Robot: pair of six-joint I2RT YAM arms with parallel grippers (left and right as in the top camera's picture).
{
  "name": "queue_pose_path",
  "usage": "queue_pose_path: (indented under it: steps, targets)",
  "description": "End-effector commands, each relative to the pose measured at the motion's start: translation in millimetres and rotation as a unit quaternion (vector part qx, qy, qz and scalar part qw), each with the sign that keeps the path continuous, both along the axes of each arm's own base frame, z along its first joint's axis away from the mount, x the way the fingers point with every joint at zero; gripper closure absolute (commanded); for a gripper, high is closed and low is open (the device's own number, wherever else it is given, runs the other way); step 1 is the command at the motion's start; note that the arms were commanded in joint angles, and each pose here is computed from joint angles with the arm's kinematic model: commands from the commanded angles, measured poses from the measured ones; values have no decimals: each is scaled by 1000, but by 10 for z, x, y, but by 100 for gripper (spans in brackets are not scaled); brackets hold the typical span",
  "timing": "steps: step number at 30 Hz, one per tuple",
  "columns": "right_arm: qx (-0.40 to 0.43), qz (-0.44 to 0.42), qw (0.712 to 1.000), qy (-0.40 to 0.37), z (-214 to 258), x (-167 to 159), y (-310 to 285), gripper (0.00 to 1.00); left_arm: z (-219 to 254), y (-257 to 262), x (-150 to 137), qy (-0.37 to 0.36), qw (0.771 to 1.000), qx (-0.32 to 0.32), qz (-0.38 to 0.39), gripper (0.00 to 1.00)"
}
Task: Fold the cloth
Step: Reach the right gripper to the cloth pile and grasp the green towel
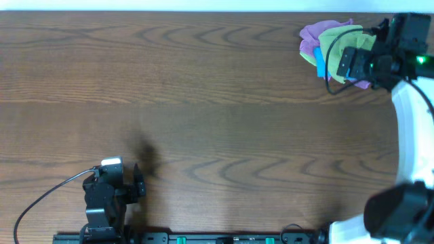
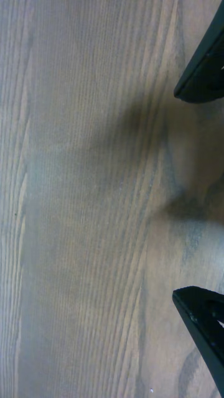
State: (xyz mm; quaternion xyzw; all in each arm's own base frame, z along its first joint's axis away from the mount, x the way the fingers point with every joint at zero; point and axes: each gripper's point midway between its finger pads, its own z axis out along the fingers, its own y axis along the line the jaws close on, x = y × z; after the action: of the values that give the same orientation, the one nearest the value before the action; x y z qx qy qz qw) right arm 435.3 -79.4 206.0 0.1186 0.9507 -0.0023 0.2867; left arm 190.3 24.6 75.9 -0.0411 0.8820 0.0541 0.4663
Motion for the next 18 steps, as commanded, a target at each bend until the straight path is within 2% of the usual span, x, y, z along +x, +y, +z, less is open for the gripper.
queue_pose_path:
  steps: [1, 18]
  targets:
    - [2, 32, 999, -15, -30, 194, -32, 1, -35, 19, -9, 3, 1000, -1, 7, 5]
    - [-15, 24, 999, -37, -830, 910, -231, 1, -35, 19, -9, 3, 1000, -1, 7, 5]
